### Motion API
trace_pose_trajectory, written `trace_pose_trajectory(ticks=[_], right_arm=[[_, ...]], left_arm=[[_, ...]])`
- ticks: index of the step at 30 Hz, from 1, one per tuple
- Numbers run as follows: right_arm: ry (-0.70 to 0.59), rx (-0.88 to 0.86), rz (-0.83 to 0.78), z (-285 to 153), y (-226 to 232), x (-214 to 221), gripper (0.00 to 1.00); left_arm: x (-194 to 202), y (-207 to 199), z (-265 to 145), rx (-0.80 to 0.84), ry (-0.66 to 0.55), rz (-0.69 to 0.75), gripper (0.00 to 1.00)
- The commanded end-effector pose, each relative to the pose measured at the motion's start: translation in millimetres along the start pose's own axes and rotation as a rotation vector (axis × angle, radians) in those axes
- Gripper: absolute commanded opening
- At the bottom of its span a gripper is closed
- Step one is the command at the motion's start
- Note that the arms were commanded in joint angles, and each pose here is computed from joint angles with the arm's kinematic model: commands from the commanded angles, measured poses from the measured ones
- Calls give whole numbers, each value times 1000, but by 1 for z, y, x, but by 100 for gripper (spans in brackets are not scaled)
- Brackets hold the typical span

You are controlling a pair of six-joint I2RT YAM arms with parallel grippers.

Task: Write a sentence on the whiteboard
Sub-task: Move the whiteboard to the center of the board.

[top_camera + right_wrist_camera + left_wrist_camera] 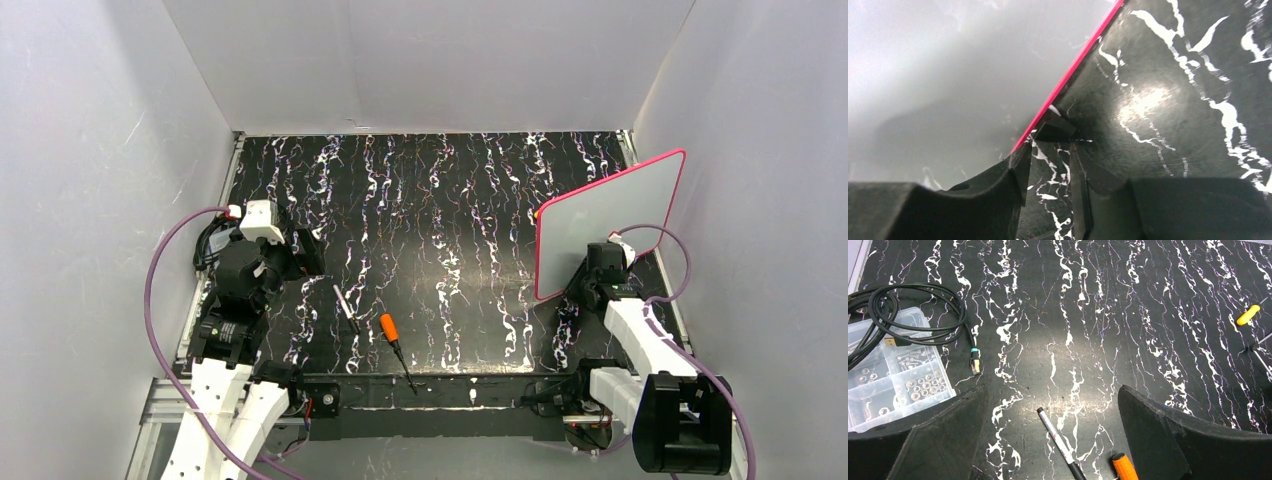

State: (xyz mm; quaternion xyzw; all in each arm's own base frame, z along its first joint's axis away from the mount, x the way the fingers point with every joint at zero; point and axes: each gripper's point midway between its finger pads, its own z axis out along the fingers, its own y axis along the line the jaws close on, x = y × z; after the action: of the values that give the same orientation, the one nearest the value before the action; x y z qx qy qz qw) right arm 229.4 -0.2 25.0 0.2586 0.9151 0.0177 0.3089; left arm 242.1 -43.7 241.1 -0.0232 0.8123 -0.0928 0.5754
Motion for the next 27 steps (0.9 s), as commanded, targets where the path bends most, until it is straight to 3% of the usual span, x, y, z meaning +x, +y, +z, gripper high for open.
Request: trace_pose_trajectory(ticks=[1, 12, 27], right_arm=[[-141, 62, 19, -13, -4, -43, 45], [-226, -97, -75, -9, 27, -64, 52], [-130, -201, -109, 1, 46, -47, 43]], left_arm=[[3, -3, 2, 17, 14, 13, 99], [5, -4, 3, 20, 21, 14, 99], [6, -5, 4, 27, 31, 15, 99]])
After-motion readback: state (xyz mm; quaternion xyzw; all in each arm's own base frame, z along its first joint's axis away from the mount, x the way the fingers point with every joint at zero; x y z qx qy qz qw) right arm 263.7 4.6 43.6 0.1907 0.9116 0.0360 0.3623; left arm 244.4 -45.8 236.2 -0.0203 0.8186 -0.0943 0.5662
